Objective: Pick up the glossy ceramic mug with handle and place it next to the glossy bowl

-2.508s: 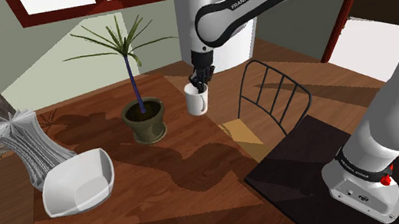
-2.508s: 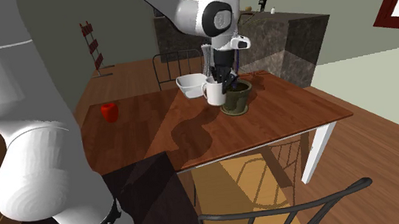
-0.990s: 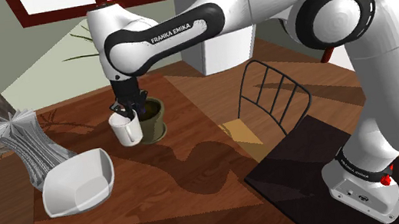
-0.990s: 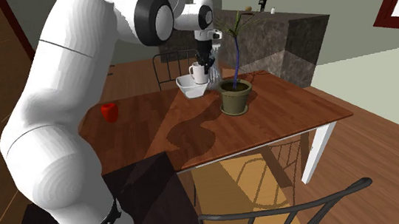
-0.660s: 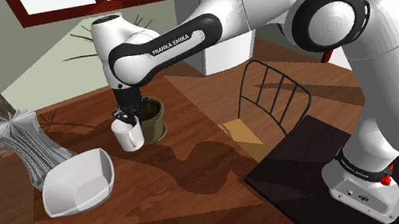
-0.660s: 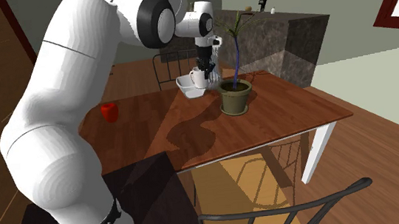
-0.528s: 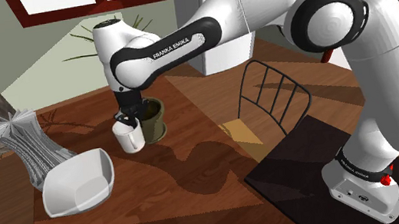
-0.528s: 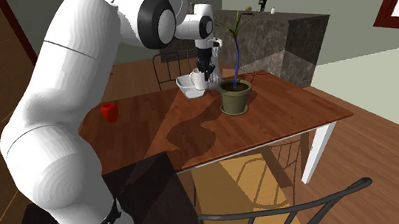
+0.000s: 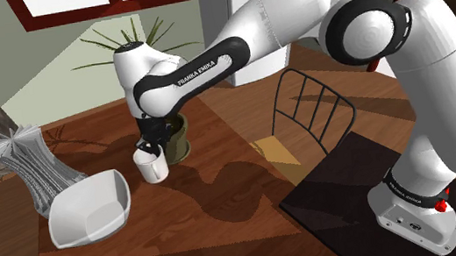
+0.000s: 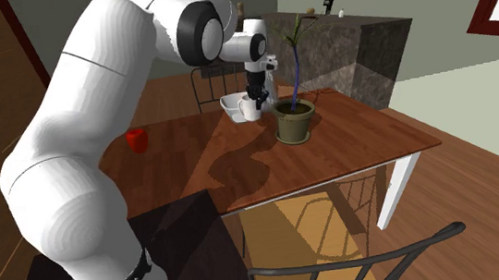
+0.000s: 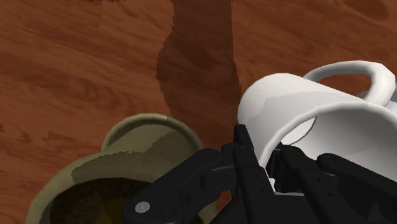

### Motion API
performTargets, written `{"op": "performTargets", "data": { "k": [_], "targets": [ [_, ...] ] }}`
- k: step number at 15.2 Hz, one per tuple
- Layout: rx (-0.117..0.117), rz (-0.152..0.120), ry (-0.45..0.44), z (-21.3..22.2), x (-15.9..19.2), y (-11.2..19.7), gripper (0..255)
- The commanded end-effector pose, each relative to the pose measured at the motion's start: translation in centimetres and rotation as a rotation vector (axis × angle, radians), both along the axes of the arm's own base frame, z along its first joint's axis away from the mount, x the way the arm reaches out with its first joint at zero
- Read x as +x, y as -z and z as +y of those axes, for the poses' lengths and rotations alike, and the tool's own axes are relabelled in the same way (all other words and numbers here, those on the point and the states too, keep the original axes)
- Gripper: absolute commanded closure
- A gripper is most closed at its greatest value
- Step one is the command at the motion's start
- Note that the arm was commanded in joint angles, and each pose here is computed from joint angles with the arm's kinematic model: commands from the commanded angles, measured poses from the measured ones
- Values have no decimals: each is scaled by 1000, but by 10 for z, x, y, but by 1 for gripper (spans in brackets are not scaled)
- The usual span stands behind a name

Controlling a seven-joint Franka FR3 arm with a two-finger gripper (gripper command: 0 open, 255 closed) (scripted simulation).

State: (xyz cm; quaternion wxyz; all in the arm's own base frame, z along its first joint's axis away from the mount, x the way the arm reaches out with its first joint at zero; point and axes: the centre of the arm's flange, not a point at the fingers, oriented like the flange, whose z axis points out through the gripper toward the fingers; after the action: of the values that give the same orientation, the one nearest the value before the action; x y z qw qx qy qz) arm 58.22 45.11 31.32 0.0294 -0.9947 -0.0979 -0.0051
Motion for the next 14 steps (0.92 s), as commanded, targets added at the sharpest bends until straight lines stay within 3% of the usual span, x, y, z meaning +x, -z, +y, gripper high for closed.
{"op": "performTargets", "data": {
  "k": [1,14],
  "targets": [
    [1,-1,0,0,1,11,255],
    [1,-1,0,0,1,80,255]
  ]
}}
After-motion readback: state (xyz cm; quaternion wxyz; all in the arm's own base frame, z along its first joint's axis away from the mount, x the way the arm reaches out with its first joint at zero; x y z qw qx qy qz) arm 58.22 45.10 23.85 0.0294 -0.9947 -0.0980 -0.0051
